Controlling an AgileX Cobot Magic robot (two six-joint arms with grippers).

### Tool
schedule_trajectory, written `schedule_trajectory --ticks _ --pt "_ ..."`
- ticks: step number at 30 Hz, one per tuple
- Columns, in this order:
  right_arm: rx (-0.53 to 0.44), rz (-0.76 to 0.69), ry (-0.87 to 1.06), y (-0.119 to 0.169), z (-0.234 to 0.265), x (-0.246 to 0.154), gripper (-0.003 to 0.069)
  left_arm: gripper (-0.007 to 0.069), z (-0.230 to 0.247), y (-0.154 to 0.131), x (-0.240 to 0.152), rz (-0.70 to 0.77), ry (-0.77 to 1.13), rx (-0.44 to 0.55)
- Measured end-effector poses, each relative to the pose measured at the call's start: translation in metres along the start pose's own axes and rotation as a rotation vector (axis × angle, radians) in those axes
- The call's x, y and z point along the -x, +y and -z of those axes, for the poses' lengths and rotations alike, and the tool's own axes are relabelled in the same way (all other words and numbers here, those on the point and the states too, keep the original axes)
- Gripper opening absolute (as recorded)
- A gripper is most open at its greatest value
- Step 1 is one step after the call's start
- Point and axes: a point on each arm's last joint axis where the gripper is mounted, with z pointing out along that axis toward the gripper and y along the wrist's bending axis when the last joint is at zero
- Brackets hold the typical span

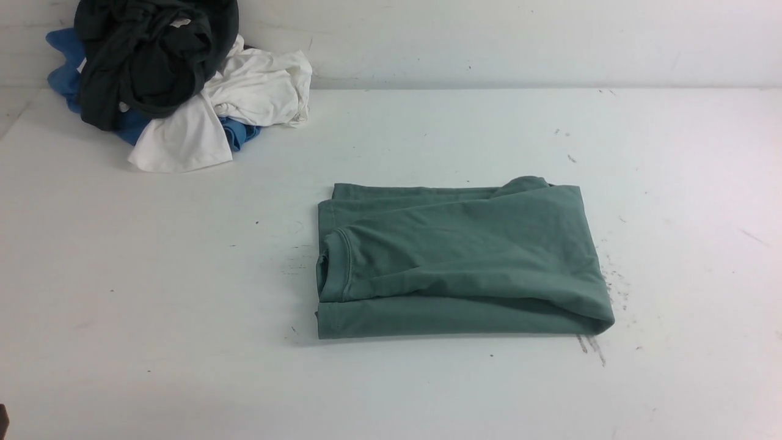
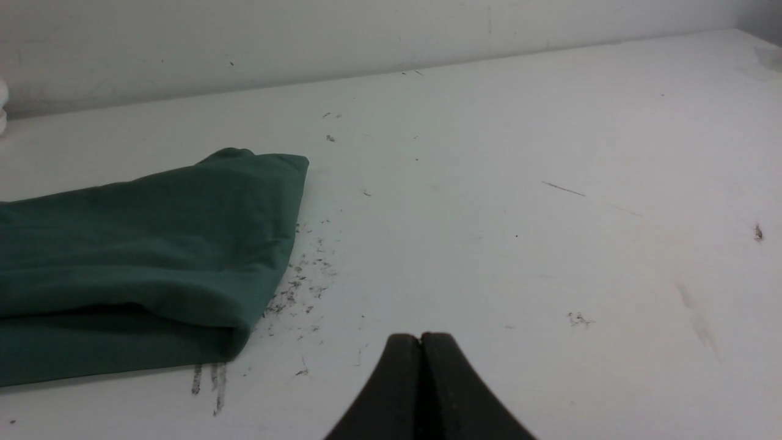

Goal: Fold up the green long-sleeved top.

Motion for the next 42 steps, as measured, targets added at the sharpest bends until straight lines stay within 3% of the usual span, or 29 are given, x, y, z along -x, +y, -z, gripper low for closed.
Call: schedule_trajectory --ticks 6,42 --pt "0.0 0.0 0.0 0.0 0.0 0.0 -0.0014 -0.0007 0.0002 -0.0004 -0.0072 0.04 0.077 -0.002" --pt "0.0 0.0 0.0 0.0 0.0 0.0 -0.0014 -0.0007 0.0003 -0.0005 -0.0076 0.016 0.084 -0.004"
